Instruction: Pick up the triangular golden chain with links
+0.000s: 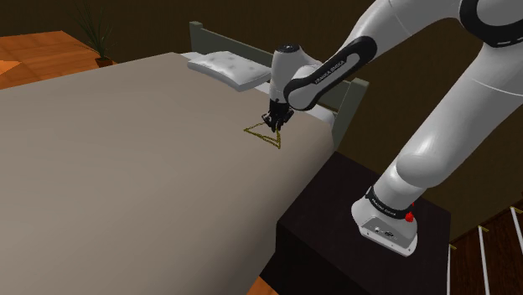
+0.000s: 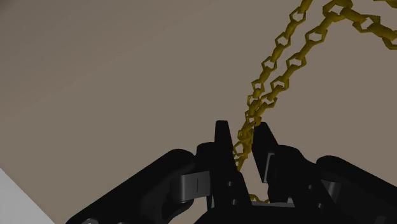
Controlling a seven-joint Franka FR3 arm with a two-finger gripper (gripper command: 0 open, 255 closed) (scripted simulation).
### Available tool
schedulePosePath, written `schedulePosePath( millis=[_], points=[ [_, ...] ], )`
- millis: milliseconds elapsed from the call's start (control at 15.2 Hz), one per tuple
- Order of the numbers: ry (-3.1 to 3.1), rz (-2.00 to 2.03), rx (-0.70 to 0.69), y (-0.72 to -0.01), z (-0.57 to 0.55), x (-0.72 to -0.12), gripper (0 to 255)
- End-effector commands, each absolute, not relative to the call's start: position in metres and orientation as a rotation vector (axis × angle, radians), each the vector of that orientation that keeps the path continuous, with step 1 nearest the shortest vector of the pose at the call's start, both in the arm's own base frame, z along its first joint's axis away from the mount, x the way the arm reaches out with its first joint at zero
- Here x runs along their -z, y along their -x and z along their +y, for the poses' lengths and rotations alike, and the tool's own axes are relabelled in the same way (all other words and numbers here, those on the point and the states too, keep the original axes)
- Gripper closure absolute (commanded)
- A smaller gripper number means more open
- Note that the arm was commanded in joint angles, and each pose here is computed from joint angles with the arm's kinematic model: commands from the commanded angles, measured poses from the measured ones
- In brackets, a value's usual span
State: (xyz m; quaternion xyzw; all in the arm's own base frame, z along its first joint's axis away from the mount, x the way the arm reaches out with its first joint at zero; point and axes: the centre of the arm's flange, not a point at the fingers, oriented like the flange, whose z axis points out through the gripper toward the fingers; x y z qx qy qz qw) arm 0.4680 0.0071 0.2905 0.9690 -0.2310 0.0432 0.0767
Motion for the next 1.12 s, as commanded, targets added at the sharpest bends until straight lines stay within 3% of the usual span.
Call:
schedulePosePath(
  millis=[0, 1056],
  points=[
    [-2.904, -0.692, -0.128, -0.467, 0.007, -0.296, 255],
    [-2.904, -0.692, -0.128, -0.467, 0.007, -0.371, 255]
  ],
)
